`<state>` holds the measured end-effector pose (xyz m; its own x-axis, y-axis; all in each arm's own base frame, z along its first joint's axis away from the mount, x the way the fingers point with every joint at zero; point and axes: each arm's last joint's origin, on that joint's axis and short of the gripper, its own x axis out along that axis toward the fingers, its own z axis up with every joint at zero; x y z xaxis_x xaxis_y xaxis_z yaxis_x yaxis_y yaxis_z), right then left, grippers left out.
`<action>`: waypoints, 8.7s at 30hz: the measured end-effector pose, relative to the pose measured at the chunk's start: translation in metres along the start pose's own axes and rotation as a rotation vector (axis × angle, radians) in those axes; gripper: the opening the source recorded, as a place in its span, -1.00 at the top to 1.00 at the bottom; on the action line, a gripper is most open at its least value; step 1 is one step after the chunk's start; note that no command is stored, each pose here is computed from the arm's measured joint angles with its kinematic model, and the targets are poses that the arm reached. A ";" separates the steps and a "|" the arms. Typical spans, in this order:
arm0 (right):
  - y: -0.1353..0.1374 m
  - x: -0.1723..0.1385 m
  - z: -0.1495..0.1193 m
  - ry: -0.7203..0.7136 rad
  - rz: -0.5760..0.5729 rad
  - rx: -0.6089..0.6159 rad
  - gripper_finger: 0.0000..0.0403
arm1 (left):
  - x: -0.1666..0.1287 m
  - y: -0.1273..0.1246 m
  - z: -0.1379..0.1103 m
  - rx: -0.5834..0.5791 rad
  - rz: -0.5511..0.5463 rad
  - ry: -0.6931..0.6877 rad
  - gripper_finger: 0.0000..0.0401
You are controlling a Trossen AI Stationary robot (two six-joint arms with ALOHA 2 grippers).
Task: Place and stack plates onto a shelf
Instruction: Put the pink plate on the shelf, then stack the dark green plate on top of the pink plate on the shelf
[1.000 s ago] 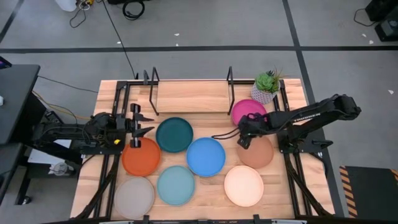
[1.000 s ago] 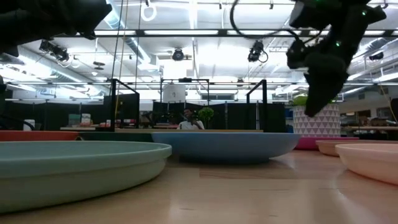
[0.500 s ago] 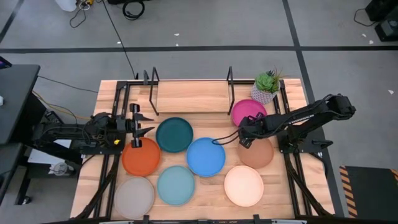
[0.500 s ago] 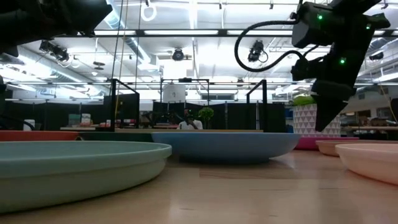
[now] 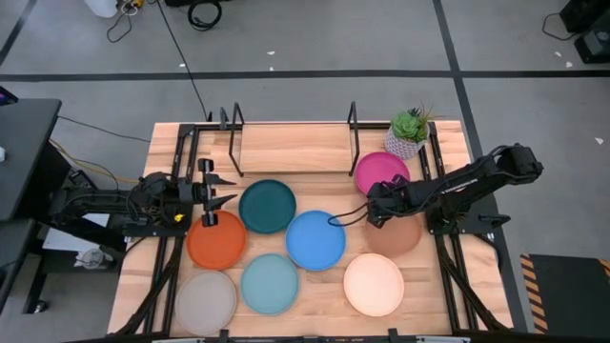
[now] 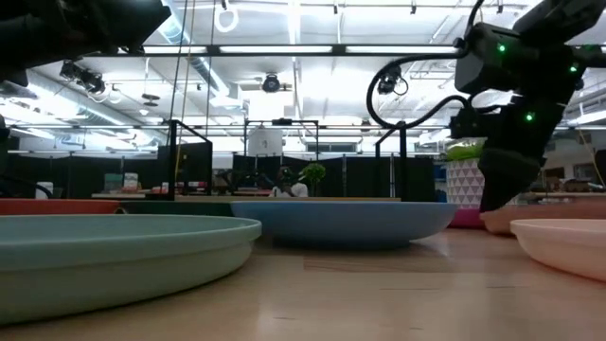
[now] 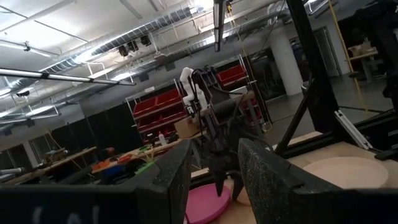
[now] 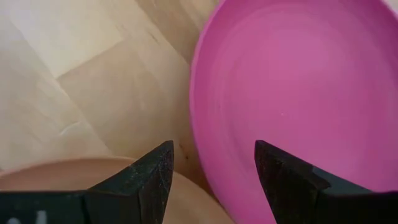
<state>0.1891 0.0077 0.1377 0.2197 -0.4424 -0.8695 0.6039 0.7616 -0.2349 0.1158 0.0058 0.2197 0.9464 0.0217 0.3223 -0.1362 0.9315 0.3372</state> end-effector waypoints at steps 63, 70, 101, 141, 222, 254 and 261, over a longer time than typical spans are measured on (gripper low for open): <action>0.000 -0.029 0.037 0.127 0.144 -0.034 0.92 | 0.000 -0.001 -0.003 -0.036 -0.011 0.029 0.29; 0.019 -0.059 0.053 0.099 0.348 -0.166 0.92 | 0.000 -0.001 -0.003 -0.036 -0.010 0.029 0.30; 0.029 -0.014 0.181 -0.276 0.289 -0.751 0.92 | 0.000 -0.003 -0.007 -0.108 -0.023 0.075 0.30; 0.011 -0.032 0.195 -0.233 0.234 -0.493 0.56 | -0.001 -0.006 -0.015 -0.184 -0.042 0.160 0.30; 0.085 -0.057 0.014 -0.533 0.326 -0.397 0.56 | 0.112 -0.093 -0.069 -0.186 -0.259 1.233 0.90; 0.097 -0.079 -0.011 -0.698 0.199 -0.294 0.56 | 0.217 0.033 -0.104 0.075 -0.125 0.732 0.92; 0.097 -0.081 -0.014 -0.722 0.177 -0.274 0.56 | 0.235 0.059 -0.131 -0.005 -0.191 0.724 0.92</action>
<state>0.2195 0.1242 0.1794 0.7940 -0.4304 -0.4293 0.3242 0.8972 -0.2999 0.3688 0.1138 0.1996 0.9099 0.0913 -0.4047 0.0496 0.9446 0.3246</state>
